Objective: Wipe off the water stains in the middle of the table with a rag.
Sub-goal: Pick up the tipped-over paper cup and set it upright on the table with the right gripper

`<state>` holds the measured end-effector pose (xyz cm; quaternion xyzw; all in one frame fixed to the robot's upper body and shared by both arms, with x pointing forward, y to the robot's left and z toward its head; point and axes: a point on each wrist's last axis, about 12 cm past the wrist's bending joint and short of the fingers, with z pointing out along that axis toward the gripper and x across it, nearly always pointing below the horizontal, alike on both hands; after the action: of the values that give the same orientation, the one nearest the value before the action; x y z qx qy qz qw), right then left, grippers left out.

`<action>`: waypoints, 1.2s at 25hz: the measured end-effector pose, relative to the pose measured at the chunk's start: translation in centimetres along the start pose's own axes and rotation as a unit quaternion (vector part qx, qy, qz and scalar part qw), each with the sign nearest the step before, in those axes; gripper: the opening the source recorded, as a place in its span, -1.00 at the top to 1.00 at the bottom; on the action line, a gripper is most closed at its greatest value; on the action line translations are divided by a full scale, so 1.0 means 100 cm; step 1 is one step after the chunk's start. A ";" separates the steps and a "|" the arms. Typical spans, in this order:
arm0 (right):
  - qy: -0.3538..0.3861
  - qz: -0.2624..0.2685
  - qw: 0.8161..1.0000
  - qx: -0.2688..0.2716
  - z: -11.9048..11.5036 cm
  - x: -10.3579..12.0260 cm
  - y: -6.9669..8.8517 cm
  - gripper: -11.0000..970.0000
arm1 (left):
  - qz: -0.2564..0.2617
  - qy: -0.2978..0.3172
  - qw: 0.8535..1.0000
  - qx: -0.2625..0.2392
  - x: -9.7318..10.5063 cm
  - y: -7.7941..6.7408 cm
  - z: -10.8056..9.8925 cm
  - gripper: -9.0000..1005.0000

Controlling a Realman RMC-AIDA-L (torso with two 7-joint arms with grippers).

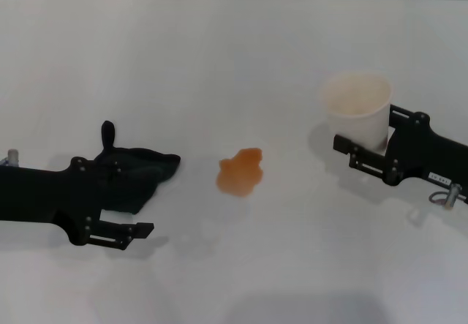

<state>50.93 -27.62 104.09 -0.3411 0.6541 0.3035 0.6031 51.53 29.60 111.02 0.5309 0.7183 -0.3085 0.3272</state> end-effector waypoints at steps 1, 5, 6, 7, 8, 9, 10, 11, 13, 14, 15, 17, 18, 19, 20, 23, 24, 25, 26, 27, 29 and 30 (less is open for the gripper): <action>0.004 0.001 1.000 0.003 0.000 0.002 0.001 -0.32 | 0.001 0.000 1.000 0.000 0.000 0.000 0.000 -0.68; 0.013 0.000 1.000 0.011 0.003 0.011 0.006 -0.32 | 0.002 0.000 1.000 0.000 0.001 0.000 0.000 -0.68; 0.013 0.000 1.000 0.014 0.004 0.013 0.007 -0.32 | 0.002 0.000 1.000 0.000 0.001 0.000 0.000 -0.68; 0.012 -0.002 1.000 0.016 0.005 0.013 0.008 -0.32 | 0.003 0.000 1.000 0.000 0.000 0.000 0.000 -0.68; 0.012 -0.002 1.000 0.017 0.006 0.014 0.009 -0.32 | 0.003 -0.001 1.000 0.000 0.000 0.000 0.000 -0.68; 0.012 -0.003 1.000 0.017 0.006 0.015 0.010 -0.32 | 0.003 -0.001 1.000 0.000 -0.001 0.000 0.001 -0.68; 0.013 -0.004 1.000 0.018 0.006 0.016 0.011 -0.32 | 0.004 -0.001 1.000 0.001 -0.001 0.000 0.001 -0.68; 0.016 -0.005 1.000 0.019 0.006 0.018 0.012 -0.32 | 0.004 -0.001 1.000 0.001 -0.001 0.000 0.001 -0.68; 0.023 -0.008 0.999 0.022 0.004 0.022 0.015 -0.32 | 0.005 -0.001 1.000 0.002 -0.001 0.000 0.002 -0.68; 0.025 -0.009 0.999 0.024 0.004 0.024 0.016 -0.32 | 0.005 -0.001 1.000 0.003 -0.002 0.000 0.003 -0.68; 0.030 -0.011 0.999 0.027 0.003 0.026 0.017 -0.32 | 0.006 -0.002 1.000 0.004 -0.002 0.000 0.003 -0.68; 0.039 -0.015 0.999 0.030 0.002 0.029 0.018 -0.32 | 0.006 -0.002 1.000 0.004 -0.002 0.000 0.004 -0.68; 0.044 -0.018 0.998 0.032 0.002 0.031 0.018 -0.32 | 0.007 -0.002 1.000 0.005 -0.003 0.000 0.004 -0.68; 0.050 -0.018 0.998 0.033 0.003 0.033 0.018 -0.32 | 0.007 -0.002 1.000 0.005 -0.003 0.000 0.004 -0.68; 0.053 -0.018 0.998 0.034 0.003 0.033 0.018 -0.32 | 0.007 -0.003 1.000 0.005 -0.003 0.000 0.004 -0.68; 0.056 -0.018 0.998 0.035 0.005 0.034 0.018 -0.32 | 0.007 -0.005 1.000 0.005 -0.003 -0.001 0.005 -0.68; 0.055 -0.019 0.998 0.036 0.006 0.033 0.017 -0.32 | 0.006 -0.005 1.000 0.006 -0.003 -0.001 0.005 -0.68; 0.055 -0.020 0.998 0.036 0.006 0.033 0.017 -0.32 | 0.005 -0.005 1.000 0.006 -0.003 -0.001 0.005 -0.68; 0.055 -0.021 0.998 0.036 0.006 0.033 0.017 -0.31 | 0.005 -0.005 1.000 0.006 -0.003 -0.001 0.005 -0.68; 0.056 -0.022 0.997 0.037 0.006 0.033 0.016 -0.32 | 0.004 -0.006 1.000 0.006 -0.003 -0.001 0.005 -0.68; 0.063 -0.025 0.997 0.039 0.006 0.034 0.015 -0.34 | 0.003 -0.007 1.000 0.006 -0.003 -0.001 0.005 -0.68; 0.068 -0.026 0.997 0.041 0.006 0.035 0.015 -0.35 | 0.002 -0.008 1.000 0.006 -0.003 -0.001 0.005 -0.68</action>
<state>49.94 -26.58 100.49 -0.3531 0.6961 0.2367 0.5785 51.54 28.98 110.96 0.5319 0.7129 -0.3160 0.3302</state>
